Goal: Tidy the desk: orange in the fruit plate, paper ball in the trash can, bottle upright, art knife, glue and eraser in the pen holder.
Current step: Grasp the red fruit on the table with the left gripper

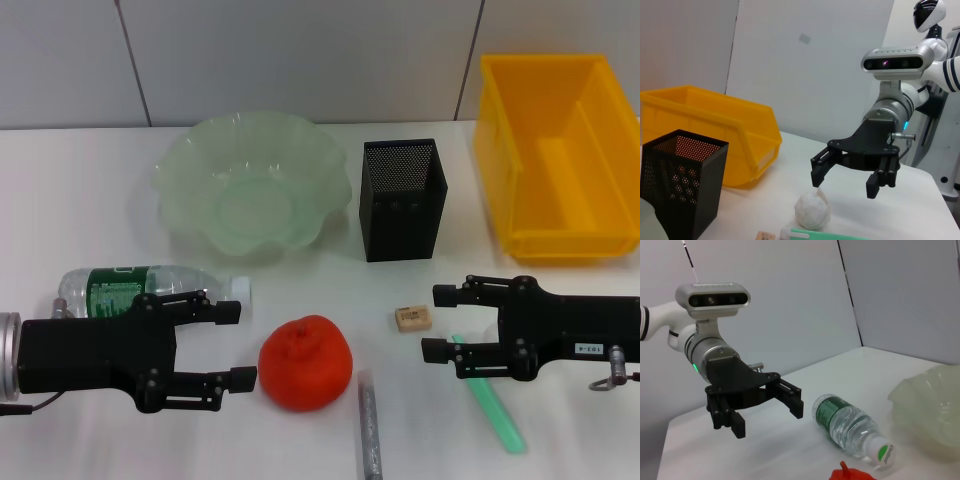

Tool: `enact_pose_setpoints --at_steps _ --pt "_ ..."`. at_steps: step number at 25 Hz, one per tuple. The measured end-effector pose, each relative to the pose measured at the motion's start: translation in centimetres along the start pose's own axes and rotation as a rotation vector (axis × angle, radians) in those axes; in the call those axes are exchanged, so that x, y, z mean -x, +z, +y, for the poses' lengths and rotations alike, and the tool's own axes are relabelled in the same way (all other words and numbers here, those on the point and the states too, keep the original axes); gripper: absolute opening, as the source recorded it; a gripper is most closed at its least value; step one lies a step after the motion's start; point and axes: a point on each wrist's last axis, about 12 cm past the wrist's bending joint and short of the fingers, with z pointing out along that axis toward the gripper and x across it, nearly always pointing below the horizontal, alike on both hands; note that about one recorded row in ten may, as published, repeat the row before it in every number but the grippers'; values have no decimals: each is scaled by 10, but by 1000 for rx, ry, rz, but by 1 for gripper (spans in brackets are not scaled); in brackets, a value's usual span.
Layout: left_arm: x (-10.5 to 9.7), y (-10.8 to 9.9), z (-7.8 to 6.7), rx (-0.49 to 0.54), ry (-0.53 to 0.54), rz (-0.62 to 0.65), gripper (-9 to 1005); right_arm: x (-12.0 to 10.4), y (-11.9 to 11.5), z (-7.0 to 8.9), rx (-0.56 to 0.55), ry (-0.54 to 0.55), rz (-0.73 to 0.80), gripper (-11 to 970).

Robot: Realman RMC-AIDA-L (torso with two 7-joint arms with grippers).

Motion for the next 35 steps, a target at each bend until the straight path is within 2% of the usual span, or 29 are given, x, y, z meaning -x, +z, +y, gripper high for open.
enact_pose_setpoints --at_steps 17,22,24,27,28,35 --pt "6 6 4 -6 27 13 805 3 -1 -2 -3 1 2 786" --pt "12 14 8 -3 42 7 798 1 -3 -1 -4 11 4 785" --pt "17 31 13 -2 65 25 795 0 -4 -1 -3 15 6 785" --pt "18 38 15 -2 73 47 791 -2 -6 0 -4 20 7 785" --pt "19 55 18 1 89 95 789 -4 -8 1 -6 23 8 785" --pt "16 75 25 40 118 182 780 -5 -11 1 -12 23 12 784"
